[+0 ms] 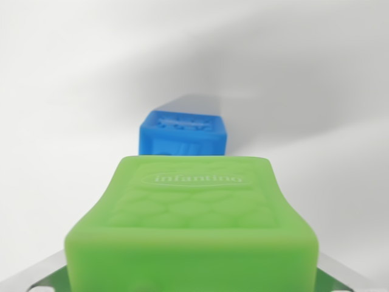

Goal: Stack cube

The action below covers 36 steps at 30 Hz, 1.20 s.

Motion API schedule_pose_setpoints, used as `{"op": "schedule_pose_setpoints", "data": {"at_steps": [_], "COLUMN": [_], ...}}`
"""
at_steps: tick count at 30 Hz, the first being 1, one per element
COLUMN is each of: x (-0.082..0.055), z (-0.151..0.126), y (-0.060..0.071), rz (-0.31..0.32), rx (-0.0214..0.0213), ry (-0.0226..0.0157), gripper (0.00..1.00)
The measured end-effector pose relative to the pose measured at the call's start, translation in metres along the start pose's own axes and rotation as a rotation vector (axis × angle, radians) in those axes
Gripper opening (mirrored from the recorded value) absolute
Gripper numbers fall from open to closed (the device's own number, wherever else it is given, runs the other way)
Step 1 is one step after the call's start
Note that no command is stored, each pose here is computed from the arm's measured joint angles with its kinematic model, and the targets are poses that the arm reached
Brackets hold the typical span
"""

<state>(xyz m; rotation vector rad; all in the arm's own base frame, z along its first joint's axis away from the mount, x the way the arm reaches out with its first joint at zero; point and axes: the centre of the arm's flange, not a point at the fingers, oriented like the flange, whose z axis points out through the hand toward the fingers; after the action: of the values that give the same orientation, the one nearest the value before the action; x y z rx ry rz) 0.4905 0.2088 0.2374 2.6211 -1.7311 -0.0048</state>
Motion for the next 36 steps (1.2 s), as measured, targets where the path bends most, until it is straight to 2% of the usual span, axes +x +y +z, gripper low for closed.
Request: {"op": "schedule_pose_setpoints", "data": {"at_steps": [6, 9, 11, 15, 17, 23, 36], "x": [-0.011, -0.013, -0.013, -0.012, -0.012, -0.012, -0.012], "z": [0.001, 0.006, 0.012, 0.029, 0.035, 0.046, 0.067], "y": [-0.002, -0.002, -0.002, -0.002, -0.002, -0.002, -0.002], "rz": [0.014, 0.013, 0.014, 0.014, 0.014, 0.015, 0.016], "rx": [0.0004, 0.0022, 0.001, -0.0045, -0.0052, -0.002, -0.0027], "ry": [0.0002, 0.0007, 0.0014, 0.0032, 0.0037, 0.0043, 0.0054], "gripper": [0.0, 0.0, 0.0, 0.0, 0.0, 0.0, 0.0]}}
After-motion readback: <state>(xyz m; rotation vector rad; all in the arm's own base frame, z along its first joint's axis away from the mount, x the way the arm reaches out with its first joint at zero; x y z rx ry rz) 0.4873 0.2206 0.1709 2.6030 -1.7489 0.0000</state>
